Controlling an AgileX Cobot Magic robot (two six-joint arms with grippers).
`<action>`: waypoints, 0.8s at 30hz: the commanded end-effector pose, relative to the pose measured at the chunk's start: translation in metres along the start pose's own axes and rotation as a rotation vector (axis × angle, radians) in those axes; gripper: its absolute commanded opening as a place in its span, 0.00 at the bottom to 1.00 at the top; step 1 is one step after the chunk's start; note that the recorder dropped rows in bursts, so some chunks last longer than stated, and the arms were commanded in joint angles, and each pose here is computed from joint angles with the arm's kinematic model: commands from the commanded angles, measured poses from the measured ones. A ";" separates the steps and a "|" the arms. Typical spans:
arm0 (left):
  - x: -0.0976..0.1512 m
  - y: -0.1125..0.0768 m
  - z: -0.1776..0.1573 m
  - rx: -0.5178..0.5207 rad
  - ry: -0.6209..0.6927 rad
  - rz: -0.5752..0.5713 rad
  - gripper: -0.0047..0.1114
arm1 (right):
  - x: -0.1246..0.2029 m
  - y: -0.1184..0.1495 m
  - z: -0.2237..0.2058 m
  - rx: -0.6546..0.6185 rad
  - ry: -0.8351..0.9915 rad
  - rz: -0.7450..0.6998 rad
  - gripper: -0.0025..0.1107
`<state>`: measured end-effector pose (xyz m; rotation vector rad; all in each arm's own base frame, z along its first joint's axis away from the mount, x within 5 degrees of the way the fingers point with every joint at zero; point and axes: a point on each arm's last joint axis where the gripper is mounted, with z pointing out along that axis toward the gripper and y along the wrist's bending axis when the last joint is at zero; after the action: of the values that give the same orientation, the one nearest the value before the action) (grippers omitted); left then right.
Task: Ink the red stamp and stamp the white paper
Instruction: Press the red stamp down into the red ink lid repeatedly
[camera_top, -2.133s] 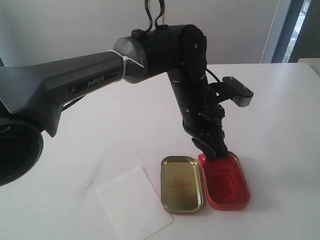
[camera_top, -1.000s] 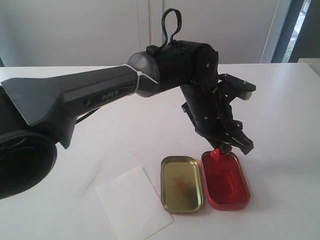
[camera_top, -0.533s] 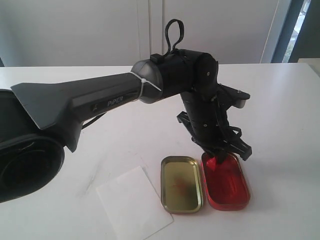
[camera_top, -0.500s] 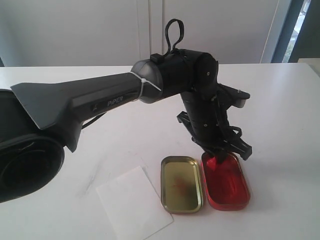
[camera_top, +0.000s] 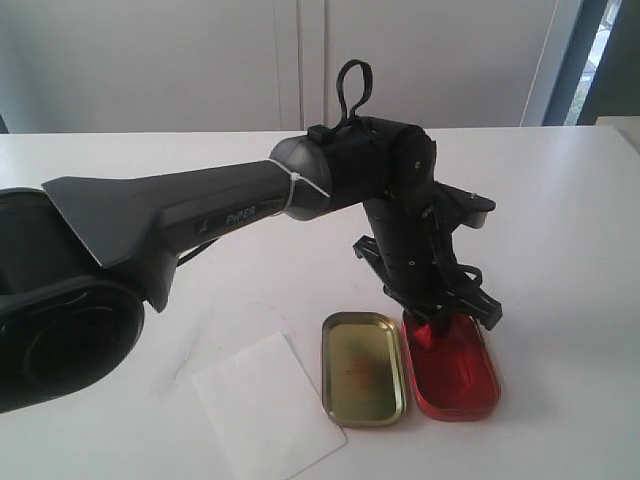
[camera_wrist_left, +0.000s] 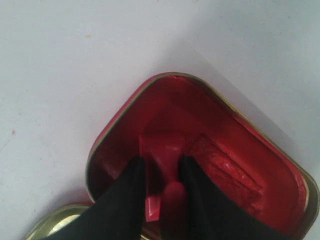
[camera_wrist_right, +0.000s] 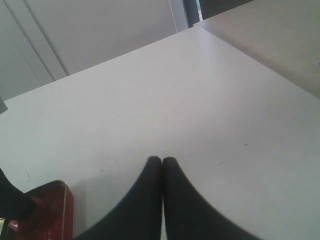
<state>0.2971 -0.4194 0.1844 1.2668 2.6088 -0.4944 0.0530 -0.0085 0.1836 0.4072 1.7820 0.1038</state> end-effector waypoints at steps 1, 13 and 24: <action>0.004 0.002 0.016 0.004 0.041 -0.015 0.04 | 0.001 0.000 0.000 -0.006 -0.007 -0.002 0.02; 0.015 0.008 0.043 0.003 0.134 -0.026 0.04 | 0.001 0.000 0.000 -0.006 -0.007 -0.002 0.02; 0.023 0.014 0.044 -0.060 0.210 0.002 0.04 | 0.001 0.000 0.000 -0.006 -0.007 -0.002 0.02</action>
<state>0.3000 -0.4208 0.1734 1.2765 2.6412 -0.4709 0.0530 -0.0085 0.1836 0.4072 1.7820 0.1038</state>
